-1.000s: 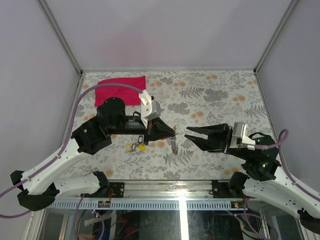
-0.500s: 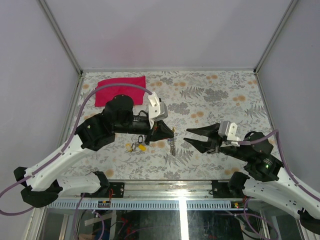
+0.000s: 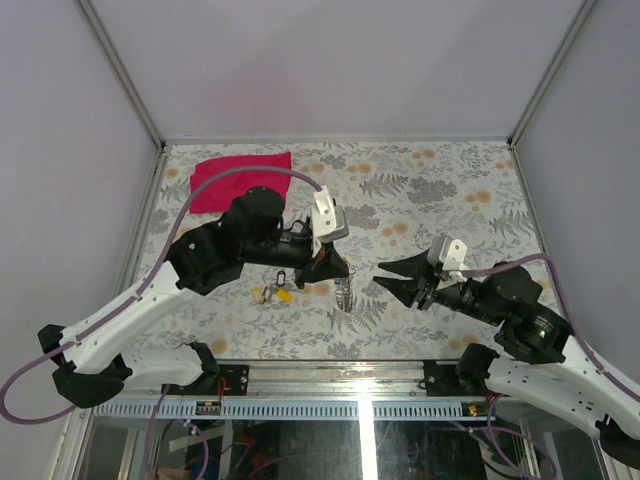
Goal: Put the keys on the keyring
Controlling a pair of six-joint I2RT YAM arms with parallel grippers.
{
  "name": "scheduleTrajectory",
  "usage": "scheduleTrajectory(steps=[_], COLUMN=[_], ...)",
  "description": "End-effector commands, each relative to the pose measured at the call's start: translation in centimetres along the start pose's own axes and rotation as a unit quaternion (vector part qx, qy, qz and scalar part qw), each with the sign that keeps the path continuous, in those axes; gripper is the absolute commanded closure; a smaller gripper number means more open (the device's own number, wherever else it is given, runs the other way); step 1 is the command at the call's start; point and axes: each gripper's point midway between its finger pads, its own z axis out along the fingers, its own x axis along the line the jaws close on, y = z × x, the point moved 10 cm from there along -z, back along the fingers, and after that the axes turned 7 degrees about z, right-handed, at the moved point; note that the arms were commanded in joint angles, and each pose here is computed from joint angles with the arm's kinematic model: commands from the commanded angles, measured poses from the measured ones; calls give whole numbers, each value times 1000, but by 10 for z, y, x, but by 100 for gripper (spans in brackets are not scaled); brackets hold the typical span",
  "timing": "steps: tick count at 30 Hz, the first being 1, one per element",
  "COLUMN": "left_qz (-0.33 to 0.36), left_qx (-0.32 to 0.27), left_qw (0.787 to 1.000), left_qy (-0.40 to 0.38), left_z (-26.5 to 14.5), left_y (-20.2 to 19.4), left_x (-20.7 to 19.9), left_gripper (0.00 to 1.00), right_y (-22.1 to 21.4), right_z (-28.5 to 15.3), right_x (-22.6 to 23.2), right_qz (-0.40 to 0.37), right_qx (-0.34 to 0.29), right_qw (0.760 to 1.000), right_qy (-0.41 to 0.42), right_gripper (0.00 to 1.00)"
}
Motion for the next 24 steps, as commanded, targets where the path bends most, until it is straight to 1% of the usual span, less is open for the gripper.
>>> scheduleTrajectory(steps=[1, 5, 9, 13, 17, 24], left_qz=[7, 5, 10, 18, 25, 46], left_qx=[-3, 3, 5, 4, 5, 11], left_qw=[1000, 1000, 1000, 1000, 1000, 999], left_qy=[0, 1, 5, 6, -5, -23], left_z=[4, 6, 4, 0, -2, -12], left_y=[4, -1, -1, 0, -1, -4], left_x=[2, 2, 2, 2, -1, -8], left_gripper=[100, 100, 100, 100, 100, 100], right_y=[23, 23, 22, 24, 31, 38], right_z=[-9, -5, 5, 11, 14, 13], right_x=[1, 1, 2, 5, 11, 18], right_qz=[10, 31, 48, 42, 35, 27], right_qx=[-7, 26, 63, 81, 107, 104], right_qw=[1000, 999, 997, 996, 990, 985], right_qy=[-20, -21, -10, 25, 82, 136], right_gripper=[65, 65, 63, 62, 62, 61])
